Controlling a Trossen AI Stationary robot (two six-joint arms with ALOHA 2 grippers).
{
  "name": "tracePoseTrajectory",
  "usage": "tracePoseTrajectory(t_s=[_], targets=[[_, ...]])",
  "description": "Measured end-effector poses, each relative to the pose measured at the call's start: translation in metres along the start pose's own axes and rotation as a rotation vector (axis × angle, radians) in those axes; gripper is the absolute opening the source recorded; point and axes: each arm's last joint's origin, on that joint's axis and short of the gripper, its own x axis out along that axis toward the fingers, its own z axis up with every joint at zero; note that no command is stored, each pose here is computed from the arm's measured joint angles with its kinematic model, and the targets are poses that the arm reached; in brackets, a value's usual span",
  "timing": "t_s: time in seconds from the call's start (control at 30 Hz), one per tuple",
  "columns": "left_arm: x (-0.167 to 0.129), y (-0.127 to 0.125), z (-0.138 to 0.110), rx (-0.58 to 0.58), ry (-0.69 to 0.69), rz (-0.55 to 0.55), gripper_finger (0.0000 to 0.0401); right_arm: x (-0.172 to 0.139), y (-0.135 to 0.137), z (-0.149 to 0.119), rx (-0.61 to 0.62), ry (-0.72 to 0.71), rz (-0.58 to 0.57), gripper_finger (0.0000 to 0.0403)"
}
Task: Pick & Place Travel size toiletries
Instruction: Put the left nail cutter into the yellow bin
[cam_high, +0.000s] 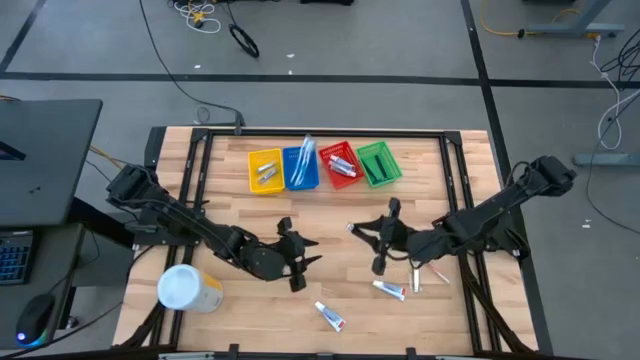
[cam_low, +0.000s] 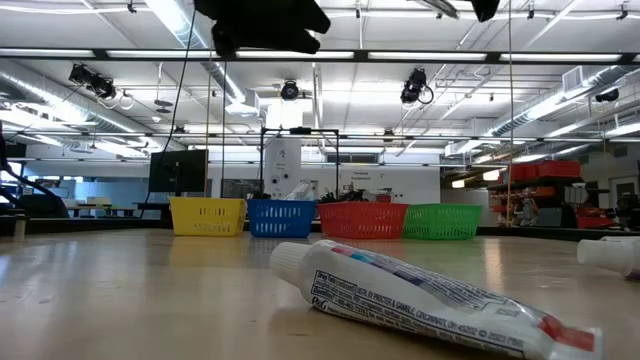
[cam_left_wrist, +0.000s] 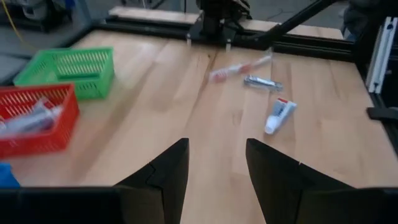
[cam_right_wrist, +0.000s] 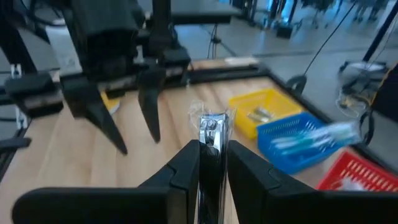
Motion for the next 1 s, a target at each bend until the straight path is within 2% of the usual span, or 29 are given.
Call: tracePoseTrajectory(t_s=[0.13, 0.27, 0.37, 0.57, 0.67, 0.87, 1.0], targets=[[0.009, 0.01, 0.009, -0.004, -0.049, 0.017, 0.0169, 0.003, -0.005, 0.002, -0.016, -0.006, -0.011, 0.0077], [0.02, 0.023, 0.018, -0.035, -0.053, -0.049, 0.0169, 0.009, -0.009, 0.005, 0.013, -0.007, 0.022, 0.0077], [0.03, 0.03, 0.022, -0.063, -0.068, -0.118, 0.0169, 0.013, -0.012, 0.01, 0.006, -0.03, 0.082, 0.0077], [0.038, 0.034, 0.034, -0.022, -0.172, -0.222, 0.0169, 0.016, -0.011, 0.017, -0.035, -0.075, 0.237, 0.0077], [0.037, 0.033, 0.041, 0.011, -0.246, -0.261, 0.0169, 0.016, -0.011, 0.018, -0.063, -0.081, 0.236, 0.0077], [0.034, 0.032, 0.05, 0.055, -0.349, -0.262, 0.0169, 0.017, -0.013, 0.019, -0.076, -0.096, 0.227, 0.0077], [0.036, 0.037, 0.053, 0.059, -0.36, -0.242, 0.0169, 0.019, -0.016, 0.023, -0.049, -0.122, 0.22, 0.0077]])
